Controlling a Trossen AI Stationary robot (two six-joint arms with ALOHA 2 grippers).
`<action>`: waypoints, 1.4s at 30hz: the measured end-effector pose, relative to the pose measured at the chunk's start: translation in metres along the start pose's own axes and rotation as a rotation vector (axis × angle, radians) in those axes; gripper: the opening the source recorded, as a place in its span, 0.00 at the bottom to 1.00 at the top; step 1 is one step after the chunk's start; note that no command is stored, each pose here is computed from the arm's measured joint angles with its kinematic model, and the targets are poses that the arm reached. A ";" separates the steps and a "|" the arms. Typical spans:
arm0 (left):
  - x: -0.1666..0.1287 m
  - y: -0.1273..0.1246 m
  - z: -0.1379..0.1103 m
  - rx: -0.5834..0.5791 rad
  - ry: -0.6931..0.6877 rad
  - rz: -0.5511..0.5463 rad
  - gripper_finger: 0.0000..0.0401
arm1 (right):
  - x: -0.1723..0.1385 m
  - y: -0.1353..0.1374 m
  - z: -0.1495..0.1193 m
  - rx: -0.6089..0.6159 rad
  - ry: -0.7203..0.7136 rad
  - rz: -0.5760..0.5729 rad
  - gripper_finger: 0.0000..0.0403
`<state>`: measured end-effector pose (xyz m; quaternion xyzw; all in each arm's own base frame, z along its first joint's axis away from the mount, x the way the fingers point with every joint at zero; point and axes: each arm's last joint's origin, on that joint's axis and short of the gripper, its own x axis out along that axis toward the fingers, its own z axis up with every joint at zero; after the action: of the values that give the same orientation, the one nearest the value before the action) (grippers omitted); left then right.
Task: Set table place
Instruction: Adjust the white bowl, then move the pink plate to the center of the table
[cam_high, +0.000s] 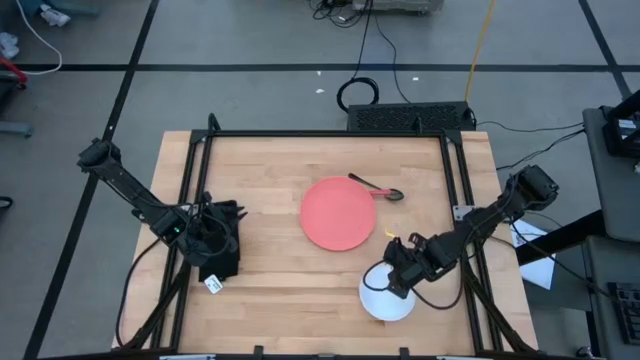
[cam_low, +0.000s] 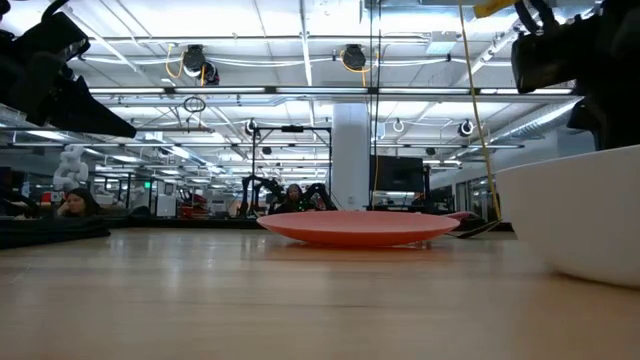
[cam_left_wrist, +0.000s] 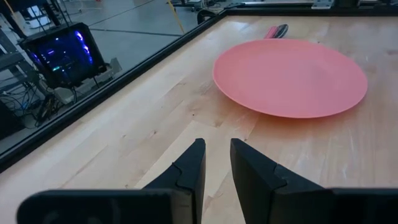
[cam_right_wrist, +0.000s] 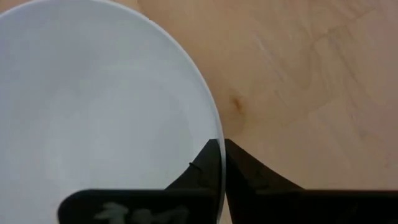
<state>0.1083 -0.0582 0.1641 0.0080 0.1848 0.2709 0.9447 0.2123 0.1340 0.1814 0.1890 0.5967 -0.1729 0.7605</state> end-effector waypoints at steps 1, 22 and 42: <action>0.000 0.000 0.000 0.000 0.000 0.000 0.20 | 0.000 0.001 -0.002 -0.007 0.002 -0.001 0.00; 0.000 0.000 0.000 0.004 0.000 0.000 0.20 | 0.017 -0.008 -0.024 -0.037 0.022 -0.021 0.00; 0.000 -0.001 0.001 -0.066 0.000 -0.007 0.20 | 0.003 -0.006 -0.020 -0.016 -0.043 0.093 0.21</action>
<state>0.1089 -0.0587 0.1645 -0.0238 0.1757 0.2737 0.9453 0.1929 0.1385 0.1734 0.2066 0.5721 -0.1365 0.7819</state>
